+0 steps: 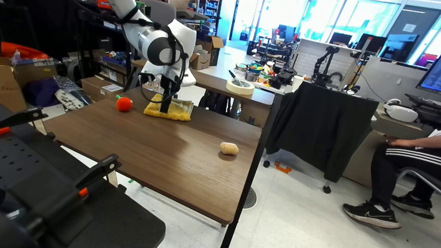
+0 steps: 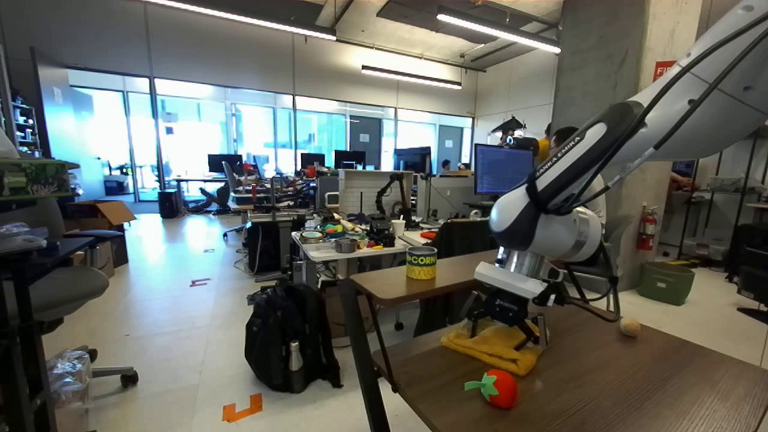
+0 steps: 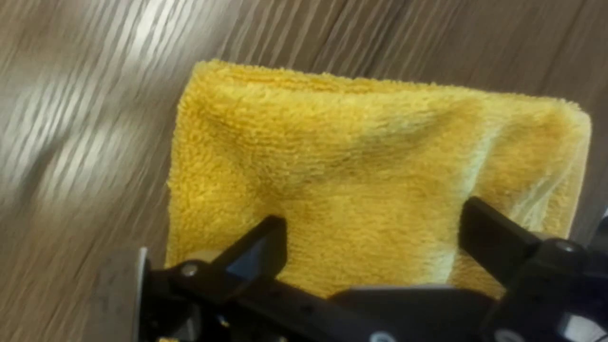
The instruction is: Wipe the table with the yellow towel
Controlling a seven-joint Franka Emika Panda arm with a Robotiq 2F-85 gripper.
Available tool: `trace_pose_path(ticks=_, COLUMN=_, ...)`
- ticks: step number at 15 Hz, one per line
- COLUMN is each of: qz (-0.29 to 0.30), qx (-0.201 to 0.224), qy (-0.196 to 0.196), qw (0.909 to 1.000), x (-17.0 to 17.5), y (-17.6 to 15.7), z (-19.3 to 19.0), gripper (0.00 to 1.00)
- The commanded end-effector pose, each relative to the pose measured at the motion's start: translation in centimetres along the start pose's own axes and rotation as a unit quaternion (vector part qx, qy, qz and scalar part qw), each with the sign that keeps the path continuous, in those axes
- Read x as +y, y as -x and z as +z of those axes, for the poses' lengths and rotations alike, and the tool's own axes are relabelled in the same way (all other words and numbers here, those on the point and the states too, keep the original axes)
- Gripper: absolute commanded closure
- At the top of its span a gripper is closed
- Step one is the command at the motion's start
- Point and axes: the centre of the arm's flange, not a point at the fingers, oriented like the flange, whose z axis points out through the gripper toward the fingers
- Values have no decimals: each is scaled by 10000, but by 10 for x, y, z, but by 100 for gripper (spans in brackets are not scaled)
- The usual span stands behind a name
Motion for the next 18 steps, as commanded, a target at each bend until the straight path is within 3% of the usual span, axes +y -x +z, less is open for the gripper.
trace_pose_path(ticks=1, qz=619, qx=249, qy=253, qw=9975, x=63, y=-59, z=-12, gripper=0)
trace_pose_path(ticks=5, qz=1317, qx=515, qy=724, qw=9873, x=150, y=-105, z=-19, gripper=0)
trace_pose_path(ticks=8, qz=1401, qx=408, qy=736, qw=9866, x=165, y=-111, z=-21, gripper=0)
trace_pose_path(ticks=10, qz=1143, qx=255, qy=527, qw=9917, x=140, y=-94, z=-24, gripper=0)
trace_pose_path(ticks=13, qz=408, qx=-31, qy=78, qw=9991, x=74, y=-42, z=-24, gripper=0)
trace_pose_path(ticks=16, qz=-273, qx=-376, qy=-225, qw=9987, x=2, y=8, z=-8, gripper=0)
trace_pose_path(ticks=18, qz=-413, qx=-650, qy=-263, qw=9967, x=-31, y=35, z=4, gripper=0)
